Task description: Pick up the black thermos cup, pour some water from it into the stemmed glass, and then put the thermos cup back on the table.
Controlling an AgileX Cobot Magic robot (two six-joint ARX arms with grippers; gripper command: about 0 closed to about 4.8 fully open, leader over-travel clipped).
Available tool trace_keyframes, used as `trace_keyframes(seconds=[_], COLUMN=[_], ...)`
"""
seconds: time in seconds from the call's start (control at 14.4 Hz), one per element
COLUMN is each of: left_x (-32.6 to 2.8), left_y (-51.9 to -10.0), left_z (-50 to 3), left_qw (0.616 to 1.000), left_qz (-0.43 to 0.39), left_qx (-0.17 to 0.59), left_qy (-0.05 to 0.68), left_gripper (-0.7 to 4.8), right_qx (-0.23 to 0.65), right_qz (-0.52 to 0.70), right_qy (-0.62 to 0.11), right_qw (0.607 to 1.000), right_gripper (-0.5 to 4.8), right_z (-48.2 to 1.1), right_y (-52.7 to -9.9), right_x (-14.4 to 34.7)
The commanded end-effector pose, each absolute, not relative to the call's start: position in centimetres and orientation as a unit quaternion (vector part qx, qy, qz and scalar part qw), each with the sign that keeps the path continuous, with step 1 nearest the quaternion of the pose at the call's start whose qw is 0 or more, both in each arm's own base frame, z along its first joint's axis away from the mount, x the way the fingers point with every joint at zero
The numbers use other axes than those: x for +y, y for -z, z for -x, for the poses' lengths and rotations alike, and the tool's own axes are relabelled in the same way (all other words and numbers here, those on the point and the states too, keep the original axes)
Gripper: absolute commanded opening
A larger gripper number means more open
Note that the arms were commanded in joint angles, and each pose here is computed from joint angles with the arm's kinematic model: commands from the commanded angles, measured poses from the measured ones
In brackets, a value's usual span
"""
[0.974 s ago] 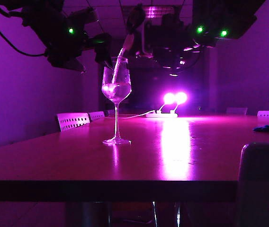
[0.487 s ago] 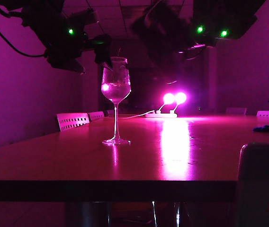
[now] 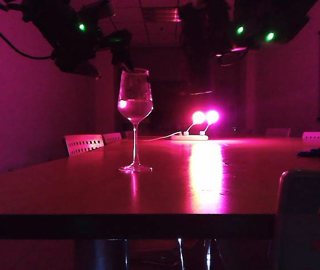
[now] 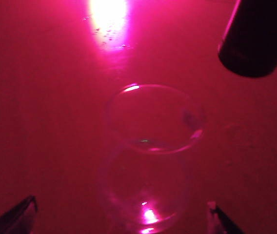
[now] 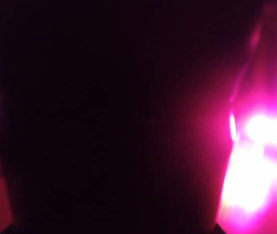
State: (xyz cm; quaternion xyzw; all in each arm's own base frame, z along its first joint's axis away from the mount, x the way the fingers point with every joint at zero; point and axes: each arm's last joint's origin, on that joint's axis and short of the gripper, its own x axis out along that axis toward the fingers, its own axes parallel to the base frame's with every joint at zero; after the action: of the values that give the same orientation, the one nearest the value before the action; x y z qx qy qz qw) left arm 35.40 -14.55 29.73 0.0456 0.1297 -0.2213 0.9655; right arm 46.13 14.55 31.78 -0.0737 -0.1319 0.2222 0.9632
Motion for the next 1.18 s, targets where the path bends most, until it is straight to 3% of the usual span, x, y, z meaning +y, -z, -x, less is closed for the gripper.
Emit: trace_keyframes(seconds=[0.07,0.7,1.18], left_x=[-14.5,-14.6,-14.6], left_y=[-30.9,-30.9,-30.9], left_z=[-35.1,-35.1,-35.1], left_qw=[0.967,0.967,0.966], left_qz=[-0.040,-0.039,-0.043], left_qx=[0.107,0.105,0.104], left_qy=[0.227,0.231,0.231], left_gripper=[4.79,4.79,4.79], right_qx=[-0.132,-0.059,-0.029], right_qz=[0.070,0.043,-0.021], right_qy=[-0.204,-0.193,-0.182], right_qw=[0.967,0.978,0.983], right_gripper=[1.81,1.81,1.80], right_z=[-45.3,-43.5,-44.6], right_y=[-34.1,-21.9,-16.6], right_x=[13.8,11.0,11.1])
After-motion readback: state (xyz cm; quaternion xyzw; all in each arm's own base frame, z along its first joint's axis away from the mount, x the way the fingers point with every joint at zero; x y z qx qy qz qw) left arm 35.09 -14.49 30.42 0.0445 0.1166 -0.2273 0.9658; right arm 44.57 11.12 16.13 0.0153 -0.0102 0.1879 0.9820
